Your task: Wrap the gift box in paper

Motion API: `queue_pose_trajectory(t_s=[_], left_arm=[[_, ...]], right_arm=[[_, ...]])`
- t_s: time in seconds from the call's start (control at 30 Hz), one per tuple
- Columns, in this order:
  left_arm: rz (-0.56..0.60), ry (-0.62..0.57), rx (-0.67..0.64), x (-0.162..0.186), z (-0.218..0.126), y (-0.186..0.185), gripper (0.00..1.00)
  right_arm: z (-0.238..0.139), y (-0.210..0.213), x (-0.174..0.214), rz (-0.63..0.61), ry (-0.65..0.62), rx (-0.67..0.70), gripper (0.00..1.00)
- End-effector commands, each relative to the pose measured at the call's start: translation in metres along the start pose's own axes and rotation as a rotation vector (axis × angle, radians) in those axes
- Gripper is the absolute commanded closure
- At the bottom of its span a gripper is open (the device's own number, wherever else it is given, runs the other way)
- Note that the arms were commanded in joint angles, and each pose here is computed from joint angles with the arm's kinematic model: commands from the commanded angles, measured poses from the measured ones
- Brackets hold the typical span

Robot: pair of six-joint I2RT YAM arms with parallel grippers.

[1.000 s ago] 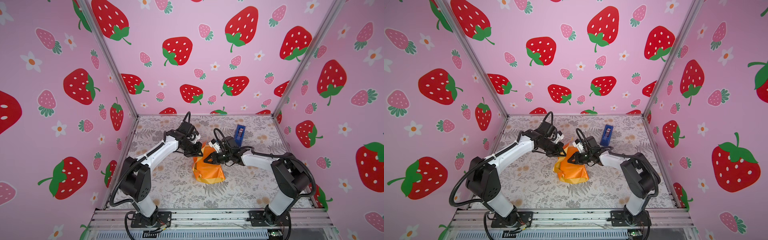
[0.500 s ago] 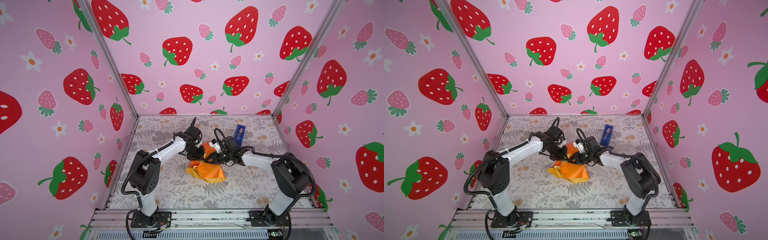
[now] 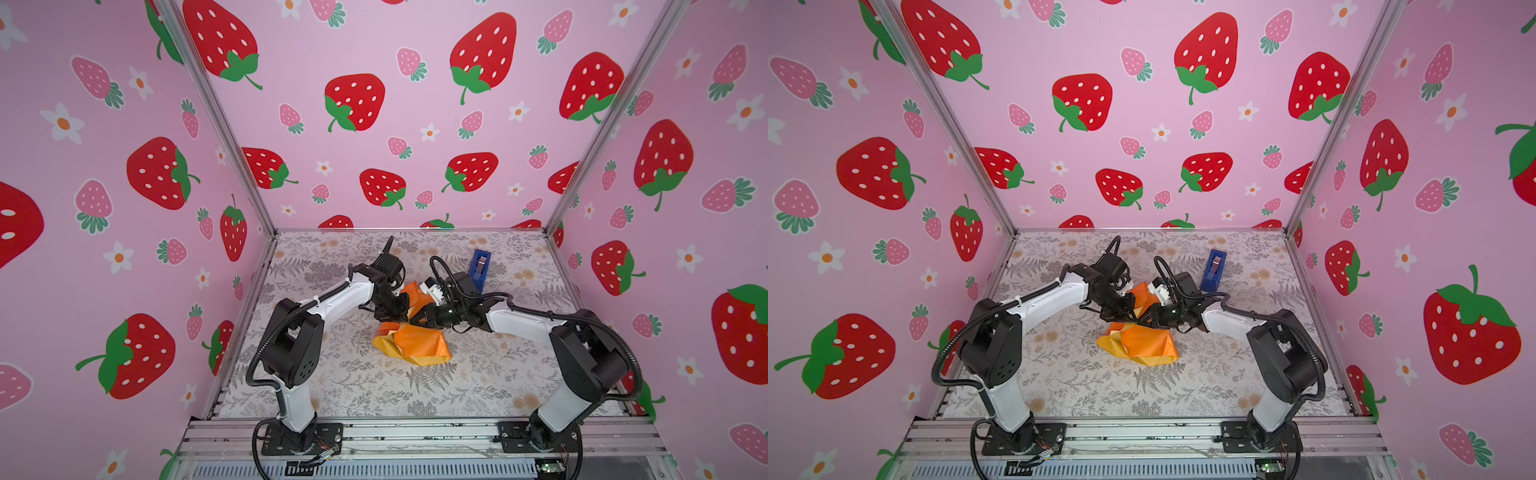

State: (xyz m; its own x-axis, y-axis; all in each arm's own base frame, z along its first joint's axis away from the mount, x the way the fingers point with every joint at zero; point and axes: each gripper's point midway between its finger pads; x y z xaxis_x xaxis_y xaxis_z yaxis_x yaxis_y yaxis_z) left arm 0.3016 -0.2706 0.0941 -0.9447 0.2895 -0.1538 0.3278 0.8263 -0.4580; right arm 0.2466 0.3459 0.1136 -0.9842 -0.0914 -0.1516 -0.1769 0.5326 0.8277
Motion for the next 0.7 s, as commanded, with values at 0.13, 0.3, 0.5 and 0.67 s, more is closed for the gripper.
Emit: queue_pose_trajectory(t_s=[0.13, 0.3, 0.5, 0.67], left_arm=[[-0.026, 0.072, -0.063, 0.013, 0.009, 0.014, 0.90], [-0.013, 0.047, -0.061, 0.008, -0.001, 0.008, 0.90], [-0.005, 0.032, -0.061, 0.003, -0.010, 0.003, 0.90], [-0.002, 0.005, -0.032, -0.004, -0.021, -0.009, 0.90]], right_arm=[[-0.057, -0.020, -0.026, 0.041, -0.178, 0.107, 0.63], [-0.066, -0.059, -0.020, 0.089, -0.188, 0.191, 0.52], [-0.045, -0.062, -0.002, 0.119, -0.099, 0.100, 0.49], [-0.032, -0.058, 0.004, 0.118, -0.063, 0.087, 0.53]])
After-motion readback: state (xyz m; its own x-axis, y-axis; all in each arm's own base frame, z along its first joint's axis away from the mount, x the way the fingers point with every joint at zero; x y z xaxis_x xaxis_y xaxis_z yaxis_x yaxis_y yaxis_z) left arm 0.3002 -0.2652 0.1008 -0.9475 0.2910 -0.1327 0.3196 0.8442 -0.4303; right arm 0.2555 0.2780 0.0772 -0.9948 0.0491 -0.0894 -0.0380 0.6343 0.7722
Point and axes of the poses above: each gripper's point midway between its finger pads, its own z axis out along the fingers, its own y axis along the line the jaws close on, x = y × z, and after that the axes turned 14 degrees about z, right-handed
